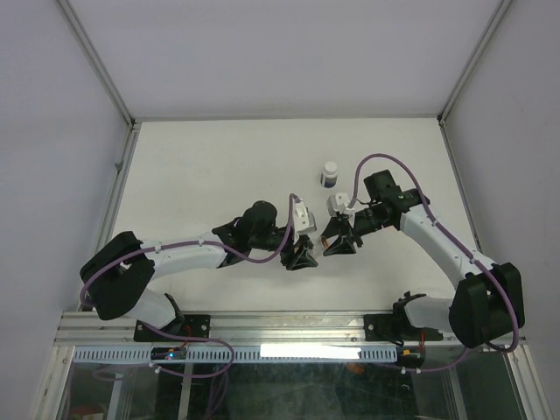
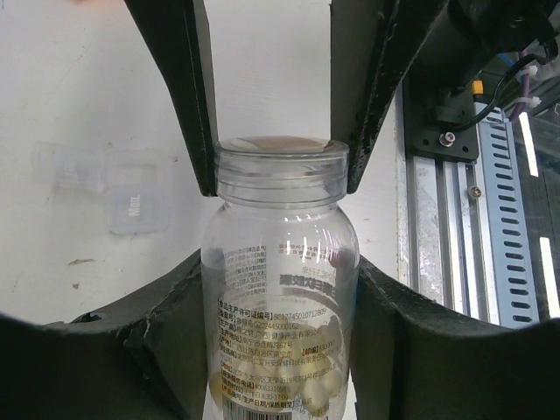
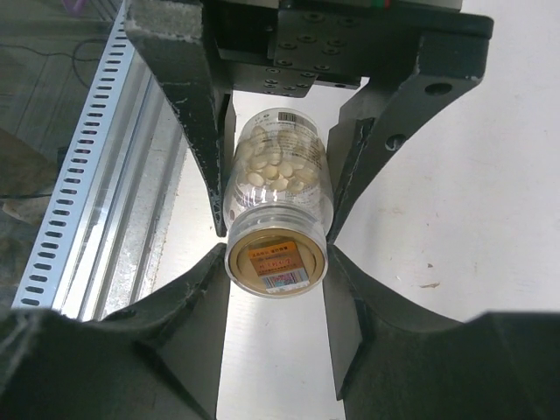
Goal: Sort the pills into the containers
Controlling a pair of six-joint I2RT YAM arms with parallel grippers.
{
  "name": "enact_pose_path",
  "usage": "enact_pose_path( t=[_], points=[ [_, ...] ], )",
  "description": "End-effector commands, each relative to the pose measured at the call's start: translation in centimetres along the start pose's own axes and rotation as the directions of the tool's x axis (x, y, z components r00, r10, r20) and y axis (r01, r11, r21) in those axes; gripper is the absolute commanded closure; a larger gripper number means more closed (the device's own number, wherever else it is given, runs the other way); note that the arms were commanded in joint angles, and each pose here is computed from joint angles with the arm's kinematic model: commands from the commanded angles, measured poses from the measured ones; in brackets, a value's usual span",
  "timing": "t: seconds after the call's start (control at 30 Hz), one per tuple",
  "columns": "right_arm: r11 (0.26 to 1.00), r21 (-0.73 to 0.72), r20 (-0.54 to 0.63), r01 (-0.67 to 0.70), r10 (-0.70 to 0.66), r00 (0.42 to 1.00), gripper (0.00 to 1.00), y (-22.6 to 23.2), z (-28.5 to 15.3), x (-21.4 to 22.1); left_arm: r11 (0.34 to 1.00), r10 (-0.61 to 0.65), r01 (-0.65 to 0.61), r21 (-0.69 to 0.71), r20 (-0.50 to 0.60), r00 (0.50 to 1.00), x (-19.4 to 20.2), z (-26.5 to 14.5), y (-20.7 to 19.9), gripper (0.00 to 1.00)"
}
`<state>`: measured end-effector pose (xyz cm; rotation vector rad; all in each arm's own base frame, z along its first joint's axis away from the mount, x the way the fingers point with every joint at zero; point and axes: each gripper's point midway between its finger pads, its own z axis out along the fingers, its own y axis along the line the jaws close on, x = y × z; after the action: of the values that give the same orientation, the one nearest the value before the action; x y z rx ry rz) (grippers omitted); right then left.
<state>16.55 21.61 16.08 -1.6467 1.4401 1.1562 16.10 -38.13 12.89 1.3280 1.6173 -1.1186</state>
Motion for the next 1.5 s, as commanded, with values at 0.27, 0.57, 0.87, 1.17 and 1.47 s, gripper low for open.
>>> enact_pose_path(
  t=[0.27,0.57,0.87,1.17,1.47],
  points=[
    [0.998,0.036,0.035,0.049,-0.051,0.998,0.02,-0.7,-1.4,-2.2,0.999,0.042,-0.045,0.023,0.093,0.995,-2.8,-0.4,-0.5,1.0],
    [0.976,0.088,0.12,-0.2,0.189,0.975,0.01,-2.2,-4.1,-4.6,0.991,0.106,-0.088,-0.105,0.181,0.978,-5.4,-2.5,0.0,1.0],
    [0.877,-0.034,0.238,-0.479,0.473,0.848,0.01,-2.7,-4.2,-6.7,0.941,0.185,-0.125,-0.314,0.171,0.968,-6.6,-3.5,1.9,1.0],
    [0.814,0.076,0.241,-0.576,0.545,0.803,0.06,-5.1,-3.9,-5.1,0.881,0.205,-0.124,-0.456,0.134,0.969,-6.7,-4.0,3.8,1.0],
    [0.75,0.111,0.19,-0.652,0.628,0.755,0.14,-5.8,-2.1,-3.9,0.863,0.193,-0.128,-0.489,0.084,0.978,-6.4,-3.0,4.7,1.0]
  ],
)
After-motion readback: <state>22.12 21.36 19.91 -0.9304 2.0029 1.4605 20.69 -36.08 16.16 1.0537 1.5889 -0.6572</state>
